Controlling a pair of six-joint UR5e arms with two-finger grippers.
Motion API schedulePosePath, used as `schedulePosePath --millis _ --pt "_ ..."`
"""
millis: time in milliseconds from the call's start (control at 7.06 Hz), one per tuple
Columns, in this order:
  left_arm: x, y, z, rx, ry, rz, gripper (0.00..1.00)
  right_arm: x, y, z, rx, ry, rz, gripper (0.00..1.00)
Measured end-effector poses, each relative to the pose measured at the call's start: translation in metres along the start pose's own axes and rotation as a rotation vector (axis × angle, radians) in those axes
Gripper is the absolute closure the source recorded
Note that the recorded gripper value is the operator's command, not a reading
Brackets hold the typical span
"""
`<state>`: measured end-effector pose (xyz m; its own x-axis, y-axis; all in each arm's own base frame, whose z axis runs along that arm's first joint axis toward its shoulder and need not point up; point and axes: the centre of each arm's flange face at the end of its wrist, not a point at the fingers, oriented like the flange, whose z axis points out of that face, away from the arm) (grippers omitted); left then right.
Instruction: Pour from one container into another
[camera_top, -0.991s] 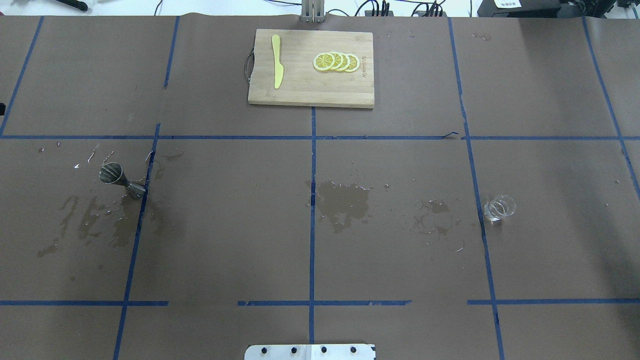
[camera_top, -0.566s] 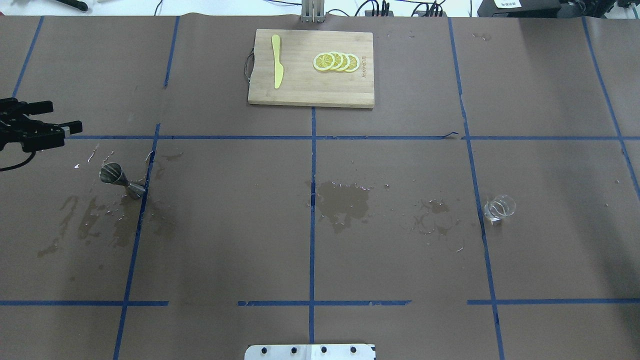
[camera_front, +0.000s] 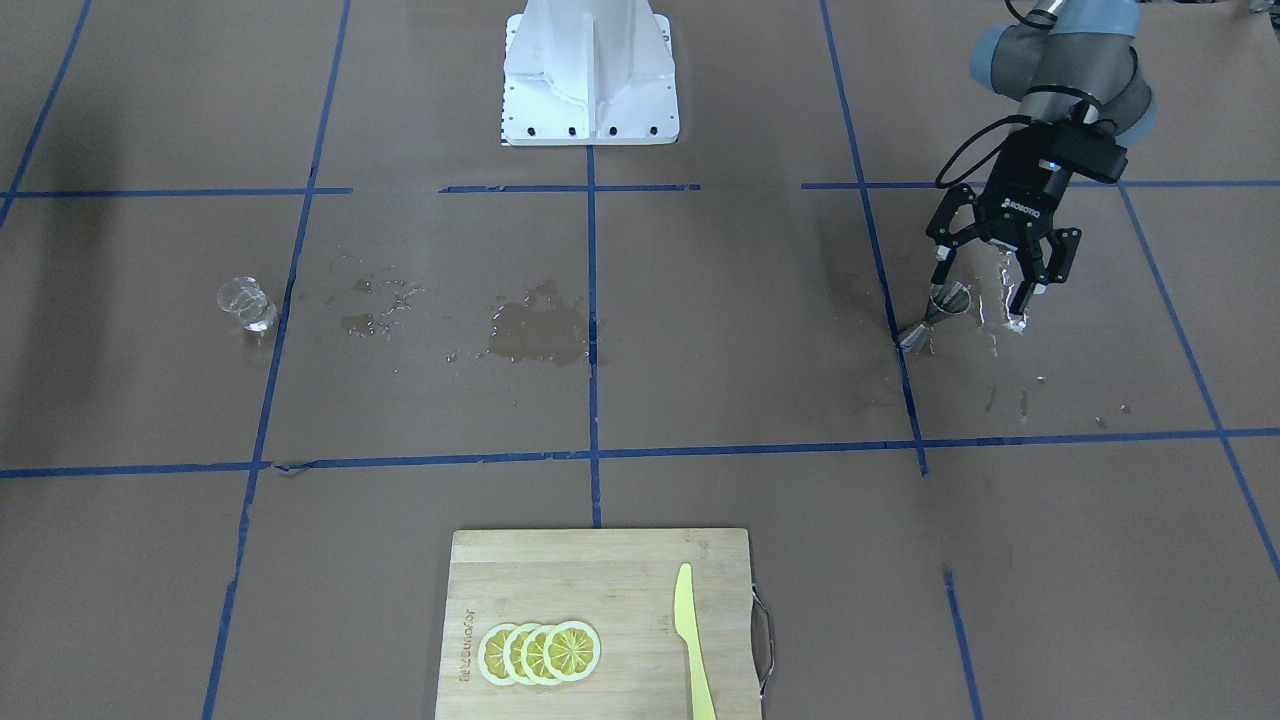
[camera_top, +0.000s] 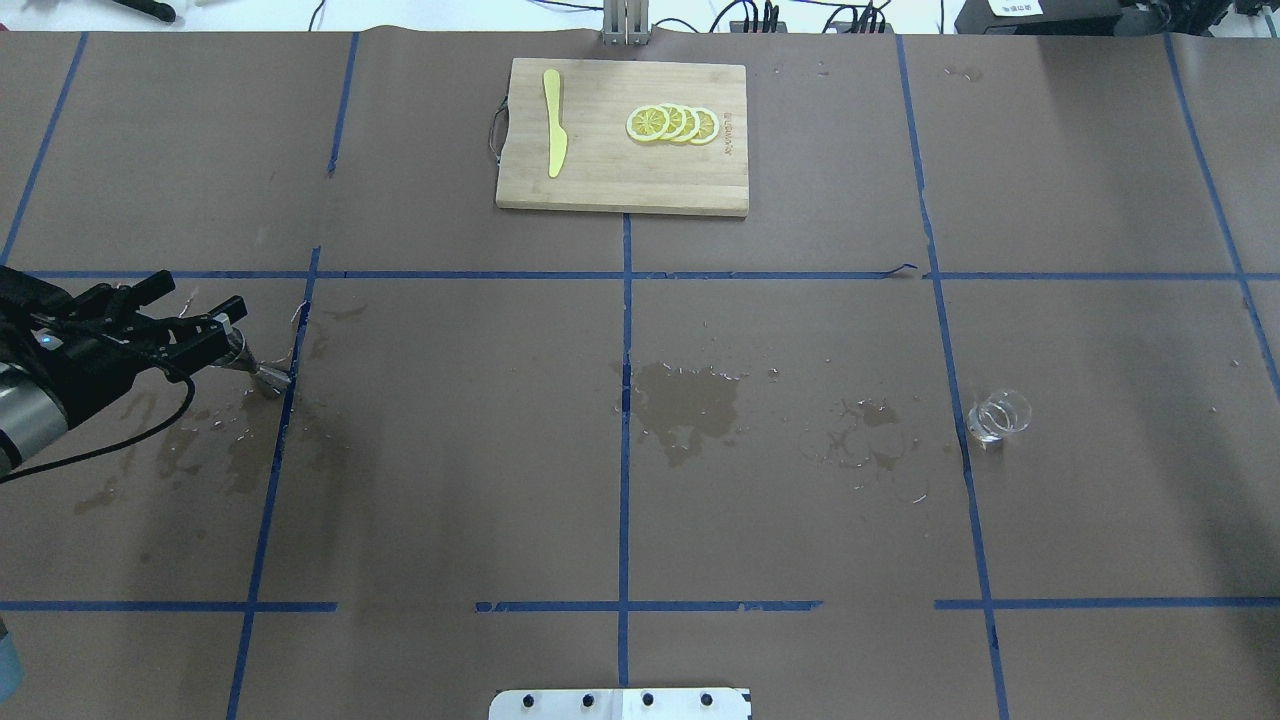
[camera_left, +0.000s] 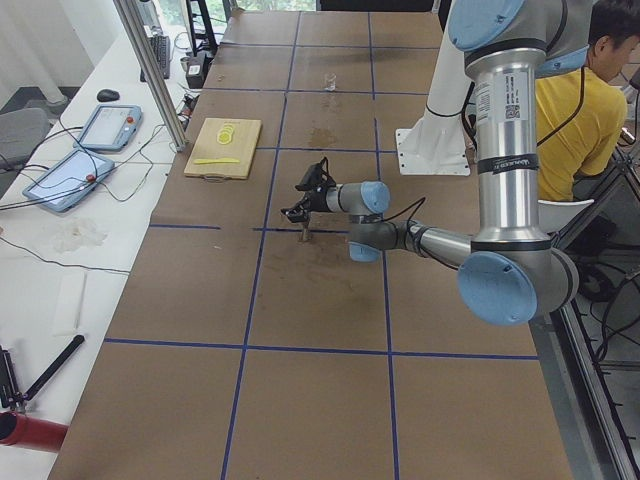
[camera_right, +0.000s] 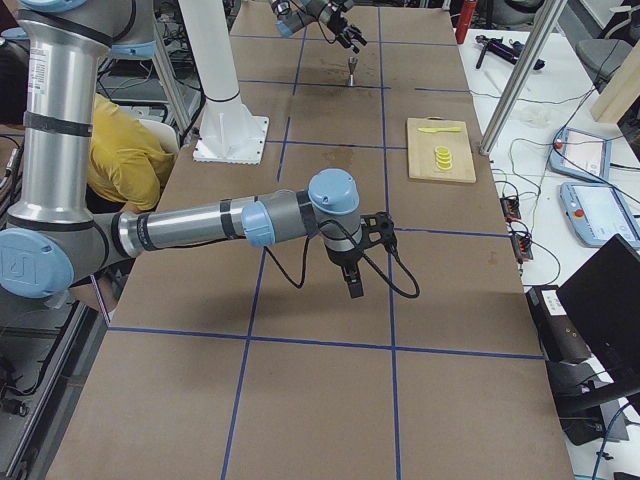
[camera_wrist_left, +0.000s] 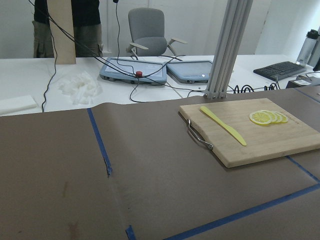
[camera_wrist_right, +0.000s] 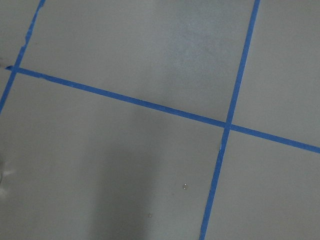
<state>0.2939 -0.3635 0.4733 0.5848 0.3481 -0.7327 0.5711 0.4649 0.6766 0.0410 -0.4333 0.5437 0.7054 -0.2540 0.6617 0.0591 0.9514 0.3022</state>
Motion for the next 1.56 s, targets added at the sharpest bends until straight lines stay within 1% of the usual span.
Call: schedulePosePath --millis 283,708,1133,1557 --pt "0.014 0.033 -0.003 0.033 -0.051 0.001 0.0 0.001 0.0 -0.001 0.002 0.001 0.002 0.0" --pt "0.013 0.069 -0.003 0.042 -0.106 -0.006 0.0 0.002 0.001 -0.002 0.003 0.002 0.004 0.0" --pt "0.004 0.098 0.001 0.005 -0.126 0.024 0.0 0.002 0.001 -0.001 0.002 0.002 0.005 0.0" --pt "0.009 0.115 0.013 -0.012 -0.127 0.036 0.0 0.001 0.0 -0.002 0.004 0.001 0.003 0.0"
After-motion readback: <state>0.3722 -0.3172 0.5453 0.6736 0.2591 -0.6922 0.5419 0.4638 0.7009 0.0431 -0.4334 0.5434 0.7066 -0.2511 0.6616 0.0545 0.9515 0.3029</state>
